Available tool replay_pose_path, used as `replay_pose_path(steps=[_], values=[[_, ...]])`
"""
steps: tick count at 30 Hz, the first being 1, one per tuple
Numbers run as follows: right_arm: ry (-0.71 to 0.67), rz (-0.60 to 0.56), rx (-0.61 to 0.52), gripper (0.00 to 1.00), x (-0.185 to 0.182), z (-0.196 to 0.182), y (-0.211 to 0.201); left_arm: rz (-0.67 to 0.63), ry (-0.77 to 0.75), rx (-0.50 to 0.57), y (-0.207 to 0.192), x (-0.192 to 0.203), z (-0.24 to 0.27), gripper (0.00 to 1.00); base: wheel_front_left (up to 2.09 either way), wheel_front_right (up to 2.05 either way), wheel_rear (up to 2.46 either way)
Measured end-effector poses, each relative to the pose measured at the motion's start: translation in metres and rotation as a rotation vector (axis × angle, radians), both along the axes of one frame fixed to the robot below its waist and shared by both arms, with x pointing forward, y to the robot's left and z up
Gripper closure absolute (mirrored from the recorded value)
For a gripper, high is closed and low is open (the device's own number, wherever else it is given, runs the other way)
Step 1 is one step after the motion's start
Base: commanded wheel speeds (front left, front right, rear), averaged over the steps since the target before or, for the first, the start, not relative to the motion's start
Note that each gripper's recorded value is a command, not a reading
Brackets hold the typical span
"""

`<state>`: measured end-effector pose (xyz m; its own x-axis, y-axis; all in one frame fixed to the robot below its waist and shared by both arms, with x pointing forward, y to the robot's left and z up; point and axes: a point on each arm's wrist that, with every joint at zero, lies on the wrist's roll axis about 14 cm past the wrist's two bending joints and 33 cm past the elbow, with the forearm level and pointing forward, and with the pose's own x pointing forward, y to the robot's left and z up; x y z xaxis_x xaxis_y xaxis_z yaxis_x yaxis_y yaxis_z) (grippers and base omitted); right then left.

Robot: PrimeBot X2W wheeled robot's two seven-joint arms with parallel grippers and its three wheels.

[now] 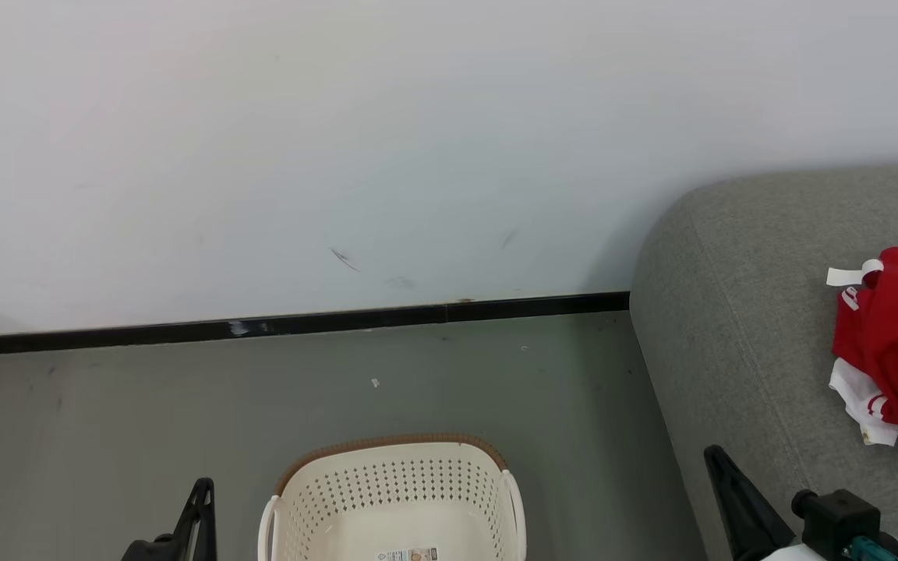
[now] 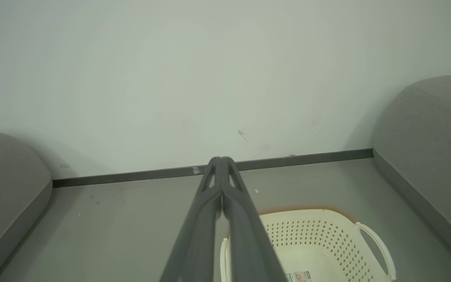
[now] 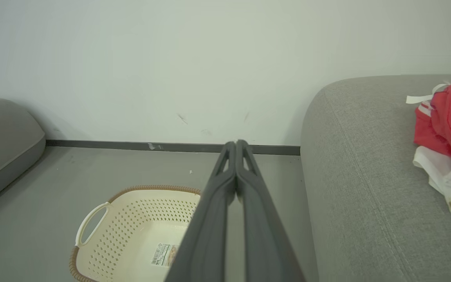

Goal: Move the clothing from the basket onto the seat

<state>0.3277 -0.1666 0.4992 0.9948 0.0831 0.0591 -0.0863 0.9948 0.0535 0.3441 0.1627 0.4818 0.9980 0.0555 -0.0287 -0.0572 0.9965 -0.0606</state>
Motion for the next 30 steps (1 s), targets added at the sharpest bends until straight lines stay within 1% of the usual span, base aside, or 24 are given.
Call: replay_pose_path(steps=[5, 10, 17, 21, 30], values=[[0.0, 0.001, 0.032, 1.0, -0.001, 0.0, 0.001, 0.01, 0.016, -0.038, 0.002, 0.0, -0.002, 1.0, 0.0, 0.0, 0.0], [-0.007, 0.009, 0.098, 1.0, -0.001, 0.003, 0.006, 0.022, 0.038, -0.111, 0.005, 0.001, -0.006, 1.0, 0.0, 0.0, 0.0], [-0.007, -0.012, 0.231, 1.0, -0.002, 0.004, 0.002, 0.046, 0.086, -0.251, 0.007, 0.001, -0.014, 1.0, 0.0, 0.0, 0.0], [0.01, -0.037, 0.32, 1.0, 0.0, 0.001, -0.004, 0.053, 0.1, -0.307, 0.009, 0.001, -0.016, 1.0, 0.0, 0.0, 0.0], [0.055, -0.067, 0.455, 1.0, 0.003, -0.008, -0.012, 0.064, 0.137, -0.44, 0.012, 0.003, -0.023, 1.0, 0.0, 0.0, 0.0]])
